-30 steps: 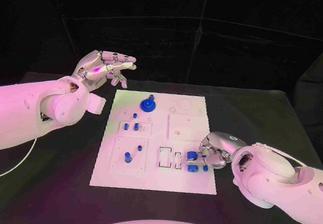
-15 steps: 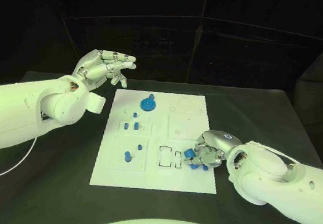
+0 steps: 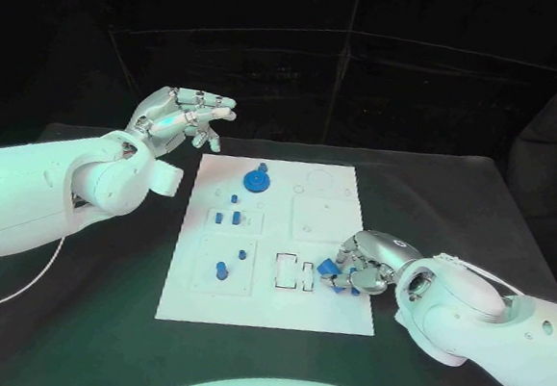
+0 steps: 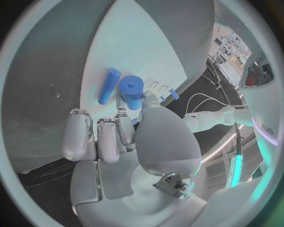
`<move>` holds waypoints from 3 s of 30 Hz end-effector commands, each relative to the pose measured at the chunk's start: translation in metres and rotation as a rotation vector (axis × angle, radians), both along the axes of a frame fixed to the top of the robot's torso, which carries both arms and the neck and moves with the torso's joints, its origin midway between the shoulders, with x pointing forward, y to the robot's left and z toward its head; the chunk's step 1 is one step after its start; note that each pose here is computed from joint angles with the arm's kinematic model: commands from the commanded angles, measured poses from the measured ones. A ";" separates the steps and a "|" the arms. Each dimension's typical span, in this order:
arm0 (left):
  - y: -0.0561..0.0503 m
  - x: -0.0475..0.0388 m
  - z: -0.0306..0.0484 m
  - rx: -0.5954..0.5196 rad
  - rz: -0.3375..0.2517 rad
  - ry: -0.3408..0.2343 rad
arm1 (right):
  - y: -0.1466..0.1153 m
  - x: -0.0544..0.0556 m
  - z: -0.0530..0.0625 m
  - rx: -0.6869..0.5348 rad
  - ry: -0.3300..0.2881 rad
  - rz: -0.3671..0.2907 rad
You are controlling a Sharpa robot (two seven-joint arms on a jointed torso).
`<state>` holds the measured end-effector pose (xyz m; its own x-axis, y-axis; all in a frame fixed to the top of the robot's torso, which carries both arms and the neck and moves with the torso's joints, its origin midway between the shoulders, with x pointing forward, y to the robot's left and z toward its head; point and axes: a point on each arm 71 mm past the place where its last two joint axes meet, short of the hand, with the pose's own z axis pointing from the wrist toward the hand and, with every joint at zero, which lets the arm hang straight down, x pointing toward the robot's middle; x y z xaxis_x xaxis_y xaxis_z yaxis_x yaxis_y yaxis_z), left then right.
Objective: Assemble the parts on the task board
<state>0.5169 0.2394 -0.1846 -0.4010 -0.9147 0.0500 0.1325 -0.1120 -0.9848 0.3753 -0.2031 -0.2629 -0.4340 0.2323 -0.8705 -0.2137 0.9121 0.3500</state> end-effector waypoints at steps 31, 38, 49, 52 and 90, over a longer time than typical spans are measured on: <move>-0.010 -0.0005 0.0003 -0.014 -0.039 0.010 | 0.057 -0.001 -0.001 0.117 0.072 -0.016; -0.011 -0.0005 0.0001 -0.013 -0.040 0.012 | 0.059 0.001 -0.003 0.095 0.080 -0.043; -0.011 -0.0004 0.0000 -0.013 -0.042 0.013 | 0.061 0.002 -0.001 0.106 0.053 -0.060; -0.011 -0.0003 0.0000 -0.013 -0.042 0.013 | 0.061 0.001 0.000 0.109 0.047 -0.059; -0.011 0.0004 -0.0007 -0.012 -0.044 0.017 | 0.063 -0.001 0.000 0.068 0.044 0.000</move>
